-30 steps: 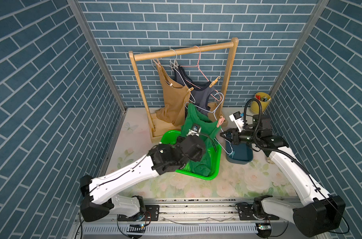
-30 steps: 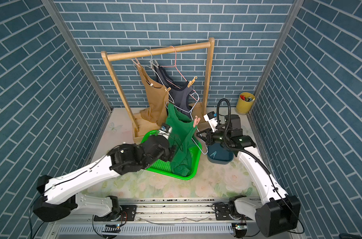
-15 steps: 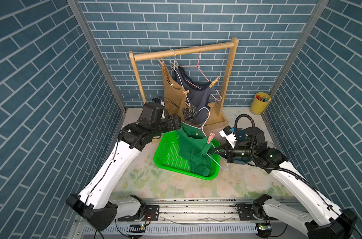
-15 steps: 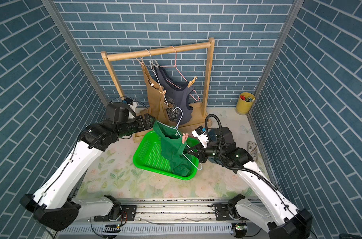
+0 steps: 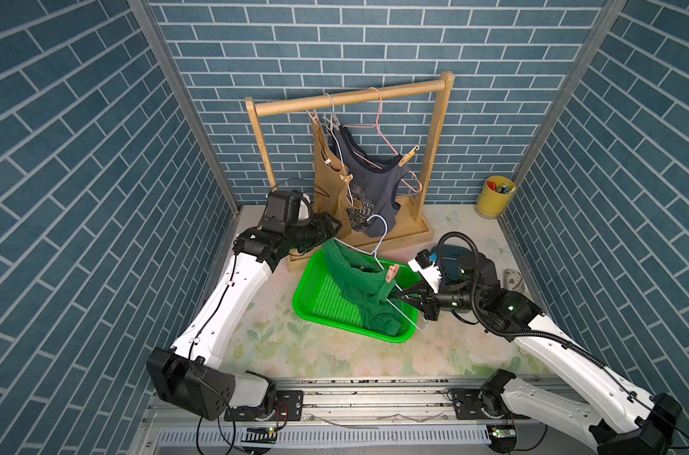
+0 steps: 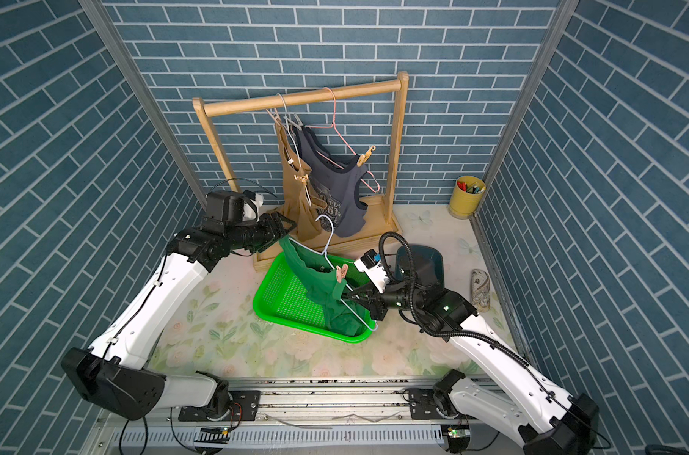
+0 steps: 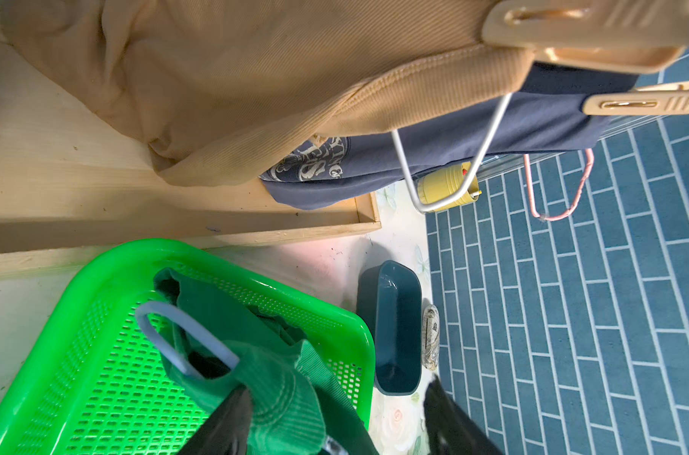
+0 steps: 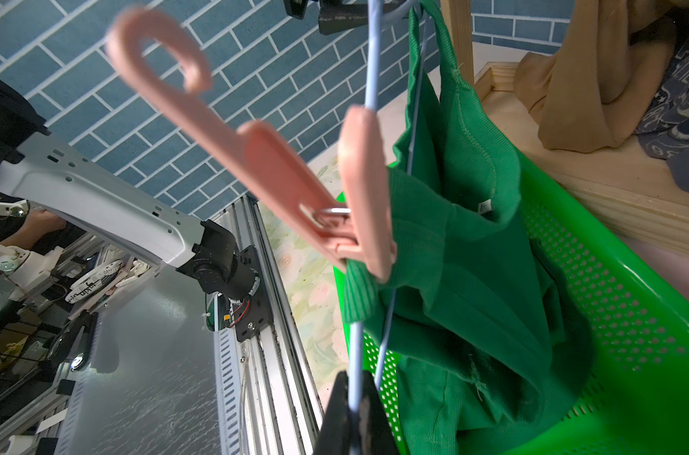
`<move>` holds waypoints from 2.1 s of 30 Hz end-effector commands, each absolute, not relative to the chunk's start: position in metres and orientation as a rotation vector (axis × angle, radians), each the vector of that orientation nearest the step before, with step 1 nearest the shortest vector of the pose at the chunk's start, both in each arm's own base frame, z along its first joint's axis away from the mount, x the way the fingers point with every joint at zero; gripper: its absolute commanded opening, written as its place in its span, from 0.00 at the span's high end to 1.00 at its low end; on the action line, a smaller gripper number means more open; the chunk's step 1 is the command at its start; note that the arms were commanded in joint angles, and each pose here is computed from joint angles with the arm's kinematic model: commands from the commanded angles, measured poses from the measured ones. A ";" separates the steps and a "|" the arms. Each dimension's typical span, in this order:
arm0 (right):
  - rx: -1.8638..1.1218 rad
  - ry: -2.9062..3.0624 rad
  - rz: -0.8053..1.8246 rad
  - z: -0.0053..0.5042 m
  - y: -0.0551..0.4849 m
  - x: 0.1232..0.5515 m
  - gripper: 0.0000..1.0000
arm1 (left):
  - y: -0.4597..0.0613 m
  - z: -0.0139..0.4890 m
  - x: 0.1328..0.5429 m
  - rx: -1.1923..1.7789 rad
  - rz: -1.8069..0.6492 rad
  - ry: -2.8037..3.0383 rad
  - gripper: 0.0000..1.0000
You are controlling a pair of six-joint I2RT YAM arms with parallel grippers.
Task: Remove the clothespins securing tank tops to the hanger
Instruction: Remove the clothespin from the hanger.
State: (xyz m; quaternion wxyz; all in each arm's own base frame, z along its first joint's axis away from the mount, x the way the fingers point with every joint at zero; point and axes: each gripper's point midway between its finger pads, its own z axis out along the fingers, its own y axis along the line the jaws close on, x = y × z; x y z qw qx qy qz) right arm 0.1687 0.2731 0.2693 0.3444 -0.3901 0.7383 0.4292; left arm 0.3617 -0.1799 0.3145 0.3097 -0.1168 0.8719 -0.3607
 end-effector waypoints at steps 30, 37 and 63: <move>-1.193 1.767 0.724 0.253 0.308 0.187 1.00 | -0.207 0.286 0.353 -0.300 -1.213 2.414 0.71; -1.203 1.721 0.671 0.255 0.310 0.183 1.00 | -0.208 0.262 0.361 -0.322 -1.171 2.487 0.71; -1.243 1.706 0.416 0.255 0.316 0.178 0.22 | -0.145 0.272 0.366 -0.716 -0.901 2.395 1.00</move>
